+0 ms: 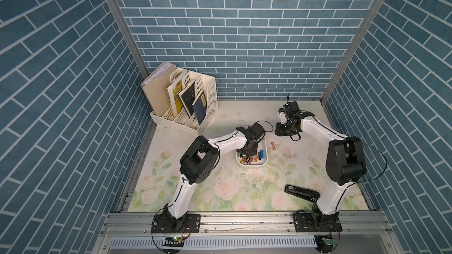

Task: Take the batteries out of the storage box
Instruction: Pick up the battery from the storage box.

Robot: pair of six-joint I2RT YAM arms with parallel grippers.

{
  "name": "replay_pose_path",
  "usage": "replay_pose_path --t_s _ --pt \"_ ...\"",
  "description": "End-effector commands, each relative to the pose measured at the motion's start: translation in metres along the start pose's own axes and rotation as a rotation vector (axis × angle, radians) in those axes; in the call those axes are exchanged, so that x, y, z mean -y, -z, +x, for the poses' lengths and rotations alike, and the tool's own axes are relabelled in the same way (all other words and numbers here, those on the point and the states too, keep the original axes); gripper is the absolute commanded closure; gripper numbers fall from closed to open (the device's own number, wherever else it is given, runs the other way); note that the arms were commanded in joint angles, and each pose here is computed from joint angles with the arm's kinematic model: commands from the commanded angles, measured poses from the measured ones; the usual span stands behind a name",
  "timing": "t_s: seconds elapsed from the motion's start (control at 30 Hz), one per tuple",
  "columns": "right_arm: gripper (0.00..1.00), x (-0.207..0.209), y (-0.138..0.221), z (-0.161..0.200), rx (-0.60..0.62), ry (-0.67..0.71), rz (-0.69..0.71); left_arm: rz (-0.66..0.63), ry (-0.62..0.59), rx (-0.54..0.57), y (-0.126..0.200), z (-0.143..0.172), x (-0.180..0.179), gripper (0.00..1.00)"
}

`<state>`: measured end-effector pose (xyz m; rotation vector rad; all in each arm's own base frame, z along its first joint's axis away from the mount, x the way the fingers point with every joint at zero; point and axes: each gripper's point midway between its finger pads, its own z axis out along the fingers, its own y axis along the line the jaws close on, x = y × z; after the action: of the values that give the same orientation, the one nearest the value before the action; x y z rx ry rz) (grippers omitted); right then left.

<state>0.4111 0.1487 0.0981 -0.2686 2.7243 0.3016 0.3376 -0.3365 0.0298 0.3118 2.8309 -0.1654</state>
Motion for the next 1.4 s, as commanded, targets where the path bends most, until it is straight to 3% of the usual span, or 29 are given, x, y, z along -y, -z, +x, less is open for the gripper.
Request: replay_pose_path --t_s 0.0,0.97,1.37 --pt "0.62 0.0 -0.001 0.001 -0.02 0.017 -0.012 -0.02 -0.008 -0.024 -0.007 0.003 -0.005 0.68" --pt "0.62 -0.001 0.001 -0.005 -0.008 0.019 -0.012 0.019 -0.005 -0.065 -0.023 0.003 -0.005 0.83" --pt "0.62 -0.007 0.006 -0.01 0.007 0.018 -0.035 0.062 0.007 -0.031 -0.006 -0.014 0.0 0.88"
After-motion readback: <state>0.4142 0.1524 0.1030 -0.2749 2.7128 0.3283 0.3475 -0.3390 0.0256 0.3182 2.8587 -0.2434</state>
